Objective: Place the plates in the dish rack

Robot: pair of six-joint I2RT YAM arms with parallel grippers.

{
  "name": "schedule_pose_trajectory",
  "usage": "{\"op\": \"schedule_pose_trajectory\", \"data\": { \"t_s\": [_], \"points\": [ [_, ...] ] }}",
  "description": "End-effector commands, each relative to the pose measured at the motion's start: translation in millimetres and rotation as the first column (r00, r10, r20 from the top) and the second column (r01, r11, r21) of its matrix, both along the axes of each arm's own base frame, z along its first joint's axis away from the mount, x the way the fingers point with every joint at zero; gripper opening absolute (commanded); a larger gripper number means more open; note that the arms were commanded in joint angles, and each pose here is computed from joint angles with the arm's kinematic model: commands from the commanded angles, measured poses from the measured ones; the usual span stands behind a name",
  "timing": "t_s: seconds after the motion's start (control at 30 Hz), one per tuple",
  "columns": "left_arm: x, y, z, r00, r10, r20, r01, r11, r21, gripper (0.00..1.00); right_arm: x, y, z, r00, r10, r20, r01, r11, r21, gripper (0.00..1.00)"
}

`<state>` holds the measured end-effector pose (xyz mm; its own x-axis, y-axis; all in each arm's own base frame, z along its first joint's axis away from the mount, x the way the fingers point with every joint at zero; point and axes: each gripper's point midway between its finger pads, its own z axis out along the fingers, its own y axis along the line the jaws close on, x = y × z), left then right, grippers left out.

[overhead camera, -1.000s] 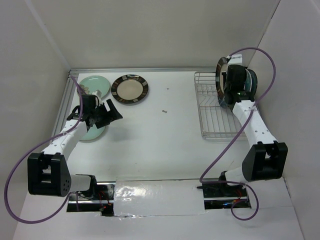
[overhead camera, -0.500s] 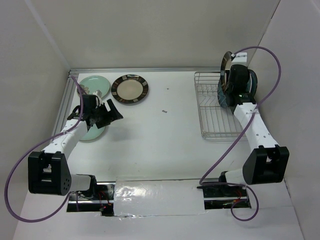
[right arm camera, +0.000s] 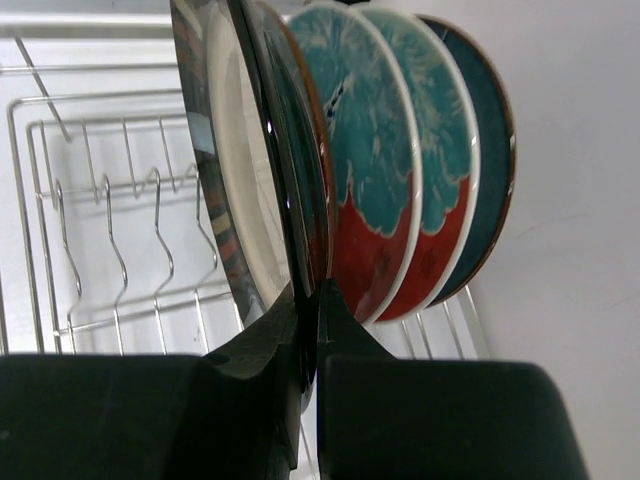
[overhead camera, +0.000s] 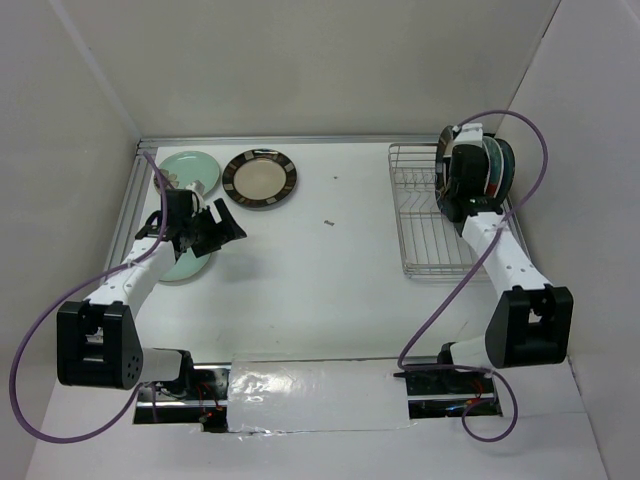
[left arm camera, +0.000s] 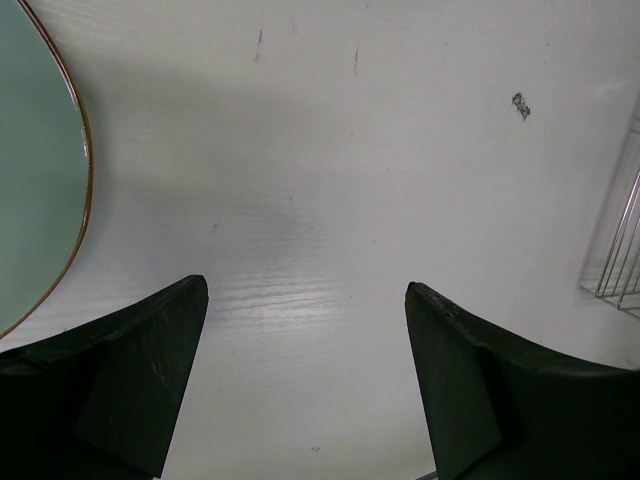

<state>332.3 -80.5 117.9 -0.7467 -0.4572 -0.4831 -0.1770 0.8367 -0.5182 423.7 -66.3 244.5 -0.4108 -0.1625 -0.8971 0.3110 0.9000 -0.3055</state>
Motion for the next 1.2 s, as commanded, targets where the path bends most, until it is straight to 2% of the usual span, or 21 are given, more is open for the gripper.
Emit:
{"op": "schedule_pose_trajectory", "data": {
  "t_s": [0.0,0.23,0.47,0.57,0.6,0.7,0.87,0.93,1.0,1.03,1.13,1.17],
  "points": [
    [5,-4,5,0.999,-0.025,0.035,0.025,1.0,-0.005,0.92,16,1,75,0.955,-0.031,0.296,0.029,1.0,0.01,0.0],
    [5,-4,5,0.999,-0.025,0.035,0.025,1.0,-0.005,0.92,36,12,38,0.979,-0.01,0.204,-0.005,0.997,0.071,0.0],
    [5,-4,8,0.999,-0.025,0.044,0.025,1.0,-0.005,0.92,51,24,17,0.99,0.011,0.141,-0.028,0.993,0.117,0.15],
    [5,-4,8,0.999,-0.025,0.044,0.025,1.0,-0.005,0.92,52,28,25,0.989,0.021,0.144,-0.038,0.992,0.117,0.39],
    [5,-4,8,0.999,-0.025,0.044,0.025,1.0,-0.005,0.92,54,33,30,0.988,0.03,0.153,-0.048,0.992,0.117,0.52],
    [5,-4,8,0.999,-0.025,0.044,0.025,1.0,-0.005,0.92,55,39,46,0.985,0.046,0.163,-0.065,0.992,0.11,0.64],
    [5,-4,8,0.999,-0.025,0.044,0.025,1.0,-0.005,0.92,53,72,94,0.961,0.144,0.234,-0.173,0.979,0.11,0.7],
    [5,-4,8,0.999,-0.025,0.044,0.025,1.0,-0.005,0.92,50,92,112,0.942,0.211,0.262,-0.254,0.957,0.141,0.72],
    [5,-4,8,0.999,-0.025,0.044,0.025,1.0,-0.005,0.92,50,132,125,0.898,0.329,0.291,-0.398,0.891,0.221,0.74],
    [5,-4,11,0.998,-0.025,0.053,0.025,1.0,-0.005,0.92,54,155,118,0.872,0.402,0.28,-0.473,0.839,0.268,0.75],
    [5,-4,11,0.998,-0.025,0.053,0.025,1.0,-0.005,0.92,56,200,109,0.834,0.47,0.291,-0.552,0.721,0.418,0.78],
    [5,-4,11,0.998,-0.025,0.053,0.025,1.0,-0.005,0.92,60,219,97,0.804,0.52,0.288,-0.592,0.654,0.472,0.78]
  ]
}}
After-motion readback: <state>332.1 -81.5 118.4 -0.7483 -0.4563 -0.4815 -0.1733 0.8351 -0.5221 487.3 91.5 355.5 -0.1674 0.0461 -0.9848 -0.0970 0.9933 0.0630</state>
